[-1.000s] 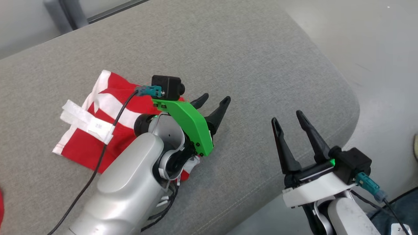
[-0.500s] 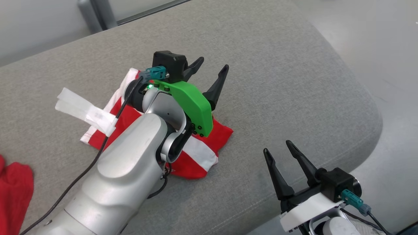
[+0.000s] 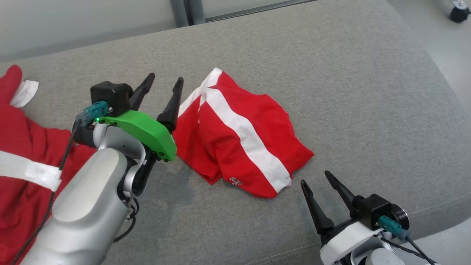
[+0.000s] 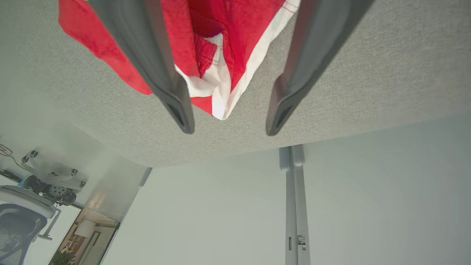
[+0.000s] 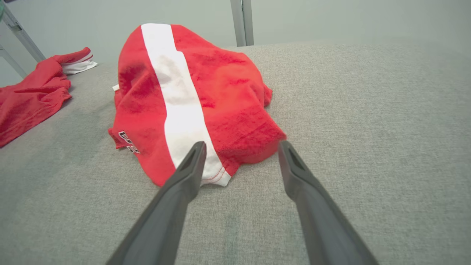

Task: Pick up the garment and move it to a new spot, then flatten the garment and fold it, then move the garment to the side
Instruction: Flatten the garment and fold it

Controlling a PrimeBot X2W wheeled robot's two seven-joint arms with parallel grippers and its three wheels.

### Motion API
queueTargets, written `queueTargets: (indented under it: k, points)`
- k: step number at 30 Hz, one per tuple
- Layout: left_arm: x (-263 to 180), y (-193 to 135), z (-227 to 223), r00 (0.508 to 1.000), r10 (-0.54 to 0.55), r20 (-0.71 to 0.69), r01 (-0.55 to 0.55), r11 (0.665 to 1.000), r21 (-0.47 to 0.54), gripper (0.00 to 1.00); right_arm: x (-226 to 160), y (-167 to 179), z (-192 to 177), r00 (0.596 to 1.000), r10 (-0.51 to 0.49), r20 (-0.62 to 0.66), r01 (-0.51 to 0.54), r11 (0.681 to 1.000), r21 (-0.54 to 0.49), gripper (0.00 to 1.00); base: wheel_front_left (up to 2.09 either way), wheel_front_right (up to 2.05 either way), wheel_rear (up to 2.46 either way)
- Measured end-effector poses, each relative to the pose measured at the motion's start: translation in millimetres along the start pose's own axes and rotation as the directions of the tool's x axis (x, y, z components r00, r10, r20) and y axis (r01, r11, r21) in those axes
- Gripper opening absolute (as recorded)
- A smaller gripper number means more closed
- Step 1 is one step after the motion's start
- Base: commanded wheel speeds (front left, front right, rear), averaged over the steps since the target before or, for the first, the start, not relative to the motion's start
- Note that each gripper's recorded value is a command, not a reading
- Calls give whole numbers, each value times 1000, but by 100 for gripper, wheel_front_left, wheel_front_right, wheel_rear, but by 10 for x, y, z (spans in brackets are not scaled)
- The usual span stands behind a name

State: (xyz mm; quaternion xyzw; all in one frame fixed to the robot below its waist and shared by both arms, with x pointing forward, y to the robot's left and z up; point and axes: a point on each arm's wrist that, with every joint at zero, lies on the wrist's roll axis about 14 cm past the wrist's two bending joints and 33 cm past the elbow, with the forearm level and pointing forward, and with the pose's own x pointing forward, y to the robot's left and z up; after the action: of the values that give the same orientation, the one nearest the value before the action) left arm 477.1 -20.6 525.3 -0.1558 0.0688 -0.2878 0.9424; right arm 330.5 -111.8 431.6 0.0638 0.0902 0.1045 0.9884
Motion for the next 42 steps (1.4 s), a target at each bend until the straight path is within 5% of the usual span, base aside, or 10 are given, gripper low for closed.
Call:
queueTargets:
  k: [13,25,40,42]
  points:
    - [-600,934,283,967,232,108,-238,971,37,100,197,259,-352,986,120,-117,-122,993,-3,100,0,0,0]
    - [-739,1074,427,953,261,157,-266,964,16,100,125,249,-643,968,129,-214,-132,991,0,100,0,0,0]
    - [-766,1109,451,952,260,164,-265,964,9,100,324,283,-591,967,157,-201,-161,987,-3,100,0,0,0]
    - [-796,1121,435,950,267,161,-271,963,6,100,343,303,-585,966,166,-200,-169,986,-1,94,0,0,0]
